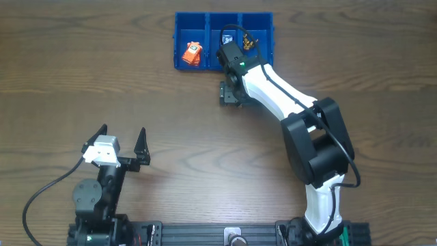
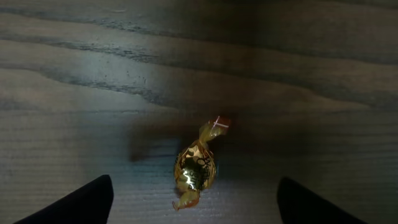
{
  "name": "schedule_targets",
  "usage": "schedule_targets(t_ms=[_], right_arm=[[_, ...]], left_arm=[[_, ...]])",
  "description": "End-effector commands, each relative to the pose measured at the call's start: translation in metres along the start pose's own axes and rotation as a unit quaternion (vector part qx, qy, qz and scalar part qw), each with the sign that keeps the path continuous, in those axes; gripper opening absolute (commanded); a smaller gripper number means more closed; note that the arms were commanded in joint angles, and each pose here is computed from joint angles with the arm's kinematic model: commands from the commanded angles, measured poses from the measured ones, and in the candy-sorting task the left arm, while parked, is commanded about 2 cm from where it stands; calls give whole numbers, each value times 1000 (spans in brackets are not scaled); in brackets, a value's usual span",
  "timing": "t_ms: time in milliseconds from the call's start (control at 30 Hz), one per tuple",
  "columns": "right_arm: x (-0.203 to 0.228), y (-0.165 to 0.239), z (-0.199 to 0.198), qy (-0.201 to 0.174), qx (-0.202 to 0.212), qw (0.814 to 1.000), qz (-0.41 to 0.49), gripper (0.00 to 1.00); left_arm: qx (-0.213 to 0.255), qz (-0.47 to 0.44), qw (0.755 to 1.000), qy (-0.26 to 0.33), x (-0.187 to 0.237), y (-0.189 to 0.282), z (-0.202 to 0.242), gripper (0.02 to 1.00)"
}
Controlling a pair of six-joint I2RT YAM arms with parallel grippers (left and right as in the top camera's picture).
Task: Sort Candies Into Trays
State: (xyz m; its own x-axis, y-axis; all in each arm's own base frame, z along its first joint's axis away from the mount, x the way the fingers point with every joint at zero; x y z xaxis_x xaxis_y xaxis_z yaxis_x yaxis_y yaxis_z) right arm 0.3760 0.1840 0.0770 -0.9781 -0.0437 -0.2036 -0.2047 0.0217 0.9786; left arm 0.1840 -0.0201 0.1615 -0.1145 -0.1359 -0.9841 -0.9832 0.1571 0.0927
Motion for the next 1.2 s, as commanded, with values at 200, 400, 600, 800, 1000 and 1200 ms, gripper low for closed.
schedule_targets(t_ms=[200, 400, 600, 800, 1000, 1200], right_arm=[[2, -20, 1, -7, 6, 1000, 10, 676], [1, -20, 1, -14, 5, 1000, 8, 428], [-2, -20, 6, -18, -11, 1000, 4, 314], [-2, -21, 5, -21, -11, 1000, 4, 233], [-2, -21, 5, -21, -11, 1000, 4, 189], [-18, 11, 6, -21, -28, 998, -49, 176]], left_arm=[[5, 26, 1000, 0, 13, -1, 0, 998], [5, 26, 1000, 0, 13, -1, 0, 998], [5, 26, 1000, 0, 13, -1, 0, 998], [5, 26, 1000, 0, 13, -1, 0, 998], [5, 26, 1000, 0, 13, -1, 0, 996], [5, 26, 1000, 0, 13, -1, 0, 996]])
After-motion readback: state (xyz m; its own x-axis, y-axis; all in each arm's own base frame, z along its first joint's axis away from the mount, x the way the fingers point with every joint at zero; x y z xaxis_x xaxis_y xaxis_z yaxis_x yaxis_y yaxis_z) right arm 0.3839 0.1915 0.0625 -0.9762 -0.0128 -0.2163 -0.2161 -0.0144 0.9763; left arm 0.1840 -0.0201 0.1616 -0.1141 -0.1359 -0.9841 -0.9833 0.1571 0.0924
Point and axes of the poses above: each gripper's point midway between its finger pads, its own y axis back along the fingers, its own z axis along the line the jaws close on, x = y × z, the point moved 6 cm from there along y, back along the fingers, and after that the axes turned 3 degrees about y, right-handed, at the moved point
